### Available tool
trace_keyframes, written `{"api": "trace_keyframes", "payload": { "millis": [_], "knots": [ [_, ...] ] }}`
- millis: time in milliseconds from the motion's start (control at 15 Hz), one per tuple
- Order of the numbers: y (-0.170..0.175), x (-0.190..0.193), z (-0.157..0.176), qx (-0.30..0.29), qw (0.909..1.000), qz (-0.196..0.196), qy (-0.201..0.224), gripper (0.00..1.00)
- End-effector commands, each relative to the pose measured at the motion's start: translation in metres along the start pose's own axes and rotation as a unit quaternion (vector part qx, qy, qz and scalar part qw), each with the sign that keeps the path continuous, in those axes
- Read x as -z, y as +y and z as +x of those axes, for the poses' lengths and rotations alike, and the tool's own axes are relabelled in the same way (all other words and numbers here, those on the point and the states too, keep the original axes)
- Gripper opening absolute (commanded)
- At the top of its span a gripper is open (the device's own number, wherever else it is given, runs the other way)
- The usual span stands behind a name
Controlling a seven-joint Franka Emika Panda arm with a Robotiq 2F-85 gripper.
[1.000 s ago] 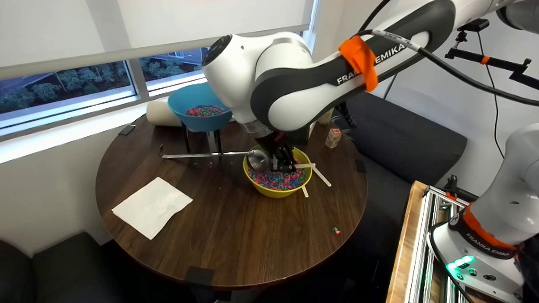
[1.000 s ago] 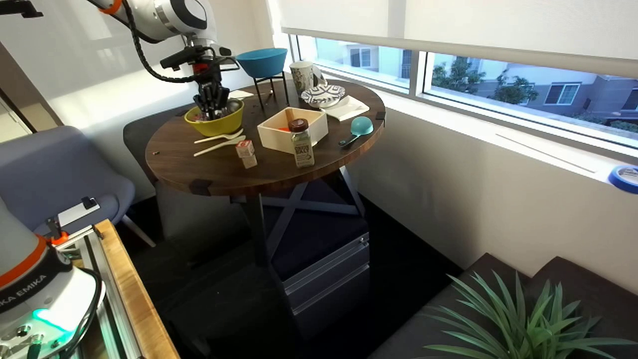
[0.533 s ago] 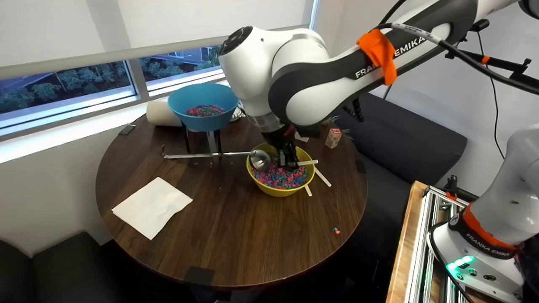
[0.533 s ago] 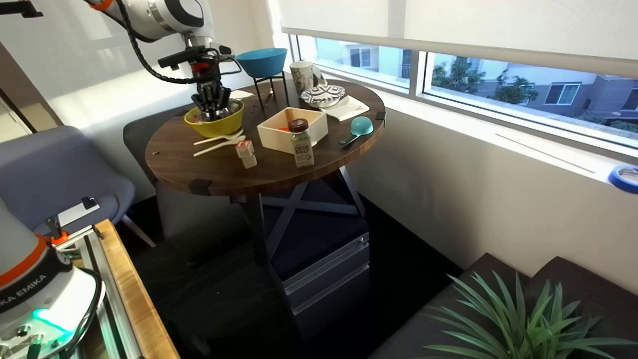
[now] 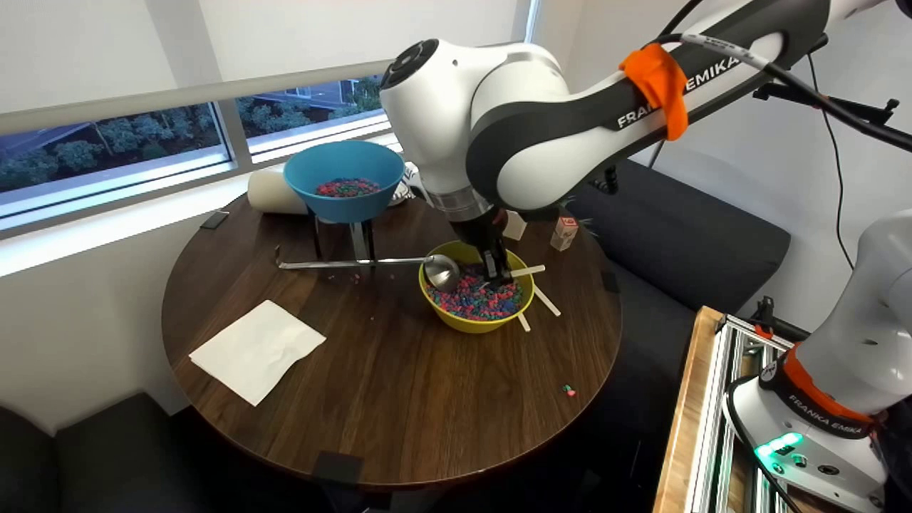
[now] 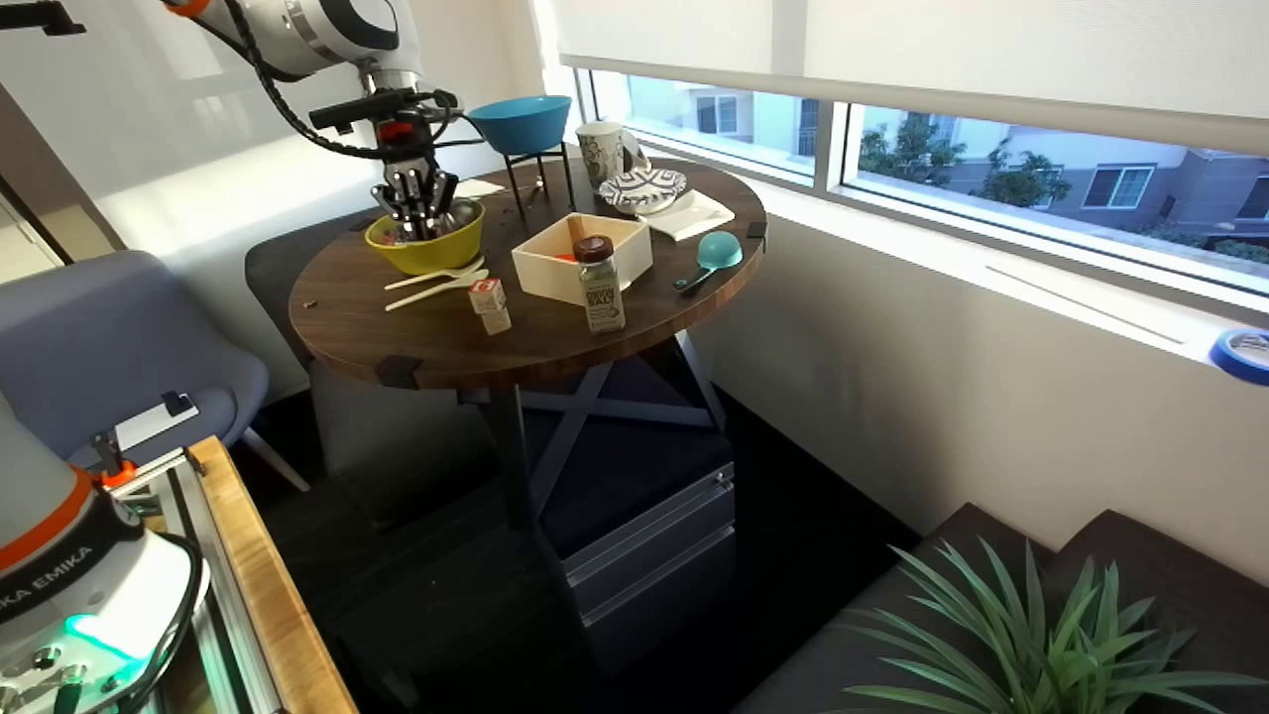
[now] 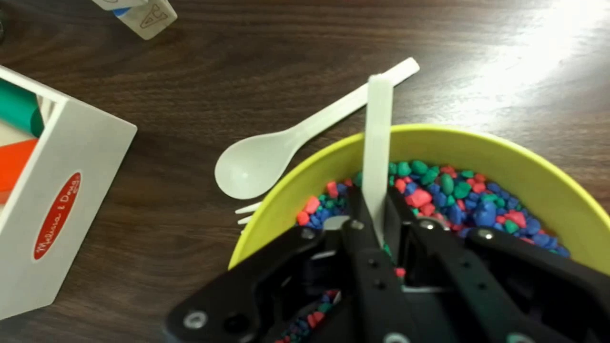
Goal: Pick up the far right white spoon, scoop a spoonful of the substance from the yellow bowl and pour it into the blue bowl, put the white spoon back onto the table
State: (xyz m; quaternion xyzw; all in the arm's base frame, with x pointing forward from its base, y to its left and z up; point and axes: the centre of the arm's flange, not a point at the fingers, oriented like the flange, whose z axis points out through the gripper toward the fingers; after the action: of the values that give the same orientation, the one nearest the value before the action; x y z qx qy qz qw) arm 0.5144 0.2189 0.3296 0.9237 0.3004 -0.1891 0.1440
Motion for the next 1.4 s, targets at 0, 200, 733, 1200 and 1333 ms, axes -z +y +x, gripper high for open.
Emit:
{"api": "trace_keyframes", "payload": {
  "millis": [0,200,733,1200,1333],
  "knots": [
    [0.001,-0.009,-0.014,0.029,0.9994,0.013,0.010,0.03],
    [0.002,-0.008,-0.019,0.049,0.9986,0.018,0.014,0.03],
    [0.011,-0.002,-0.030,0.083,0.9939,0.063,0.036,0.03],
    [0.017,0.005,-0.039,0.088,0.9881,0.109,0.063,0.03],
    [0.018,0.006,-0.040,0.086,0.9865,0.121,0.070,0.03]
  ]
}}
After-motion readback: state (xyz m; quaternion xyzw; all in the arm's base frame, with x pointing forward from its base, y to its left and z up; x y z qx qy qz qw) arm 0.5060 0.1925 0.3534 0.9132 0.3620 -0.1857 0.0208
